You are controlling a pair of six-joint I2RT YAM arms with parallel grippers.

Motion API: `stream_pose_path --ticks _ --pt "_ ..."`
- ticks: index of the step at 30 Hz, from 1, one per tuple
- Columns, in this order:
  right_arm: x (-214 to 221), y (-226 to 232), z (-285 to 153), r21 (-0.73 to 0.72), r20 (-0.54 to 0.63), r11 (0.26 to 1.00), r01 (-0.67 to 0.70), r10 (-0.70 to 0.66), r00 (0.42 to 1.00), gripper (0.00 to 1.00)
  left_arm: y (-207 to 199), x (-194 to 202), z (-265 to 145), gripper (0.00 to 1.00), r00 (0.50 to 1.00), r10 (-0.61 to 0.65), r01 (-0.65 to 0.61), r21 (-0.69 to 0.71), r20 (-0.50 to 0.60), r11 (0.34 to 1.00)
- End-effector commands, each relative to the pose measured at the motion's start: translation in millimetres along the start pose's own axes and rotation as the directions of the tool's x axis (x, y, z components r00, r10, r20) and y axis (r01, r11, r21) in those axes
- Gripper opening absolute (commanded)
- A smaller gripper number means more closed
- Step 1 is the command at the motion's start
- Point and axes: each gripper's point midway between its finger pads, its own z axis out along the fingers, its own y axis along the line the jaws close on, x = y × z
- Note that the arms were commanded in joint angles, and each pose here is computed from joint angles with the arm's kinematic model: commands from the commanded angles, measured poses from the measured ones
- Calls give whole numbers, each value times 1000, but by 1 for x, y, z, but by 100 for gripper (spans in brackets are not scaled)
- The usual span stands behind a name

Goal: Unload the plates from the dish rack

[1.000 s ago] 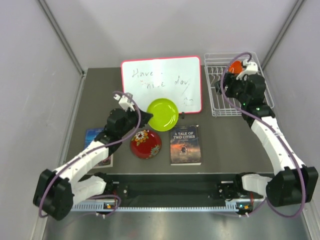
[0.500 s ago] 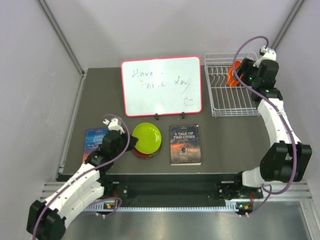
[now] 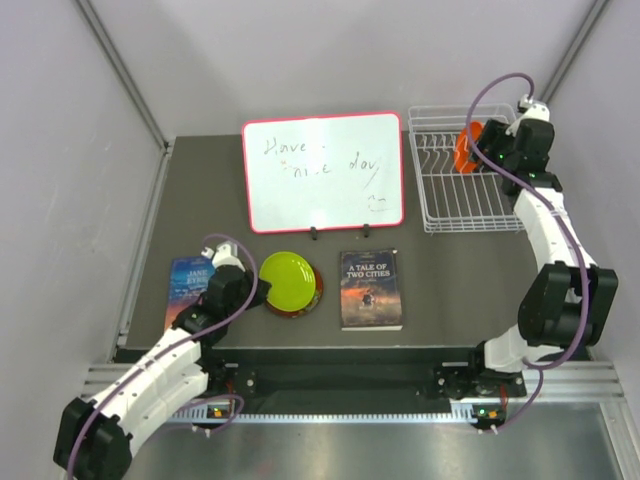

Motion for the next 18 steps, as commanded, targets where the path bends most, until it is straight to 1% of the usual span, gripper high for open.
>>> stream_pose_path --ticks 1,2,6,7,10,14,16,17,18 --pt "-36 1 -2 -7 82 1000 19 -19 996 72 -1 5 1 0 1000 -19 19 0 -24 1000" --pt "-37 0 -1 -4 83 1000 22 -21 996 72 1 7 0 0 999 -28 27 -10 -36 1000" --pt "-30 -11 10 36 53 999 36 -37 998 72 -2 10 0 26 997 -52 52 -2 -55 999" --pt "-30 -13 12 42 53 999 34 -36 998 72 -2 12 0 29 997 -50 50 0 -63 999" --pt "-27 -16 19 25 48 999 31 -32 998 71 -1 14 -2 44 996 -48 47 -10 -75 999" --pt "-24 -18 27 23 31 999 31 -32 999 71 -1 13 -5 52 996 -36 35 -12 -81 999" --pt "-24 -18 29 21 29 999 32 -33 999 71 2 13 -7 58 996 -31 29 -24 -83 999" --pt "-22 -19 31 20 23 999 32 -32 999 71 3 12 -8 64 996 -29 27 -30 -79 999" --pt "-20 -19 33 22 15 999 33 -33 999 71 3 11 -9 67 997 -26 23 -36 -79 999"
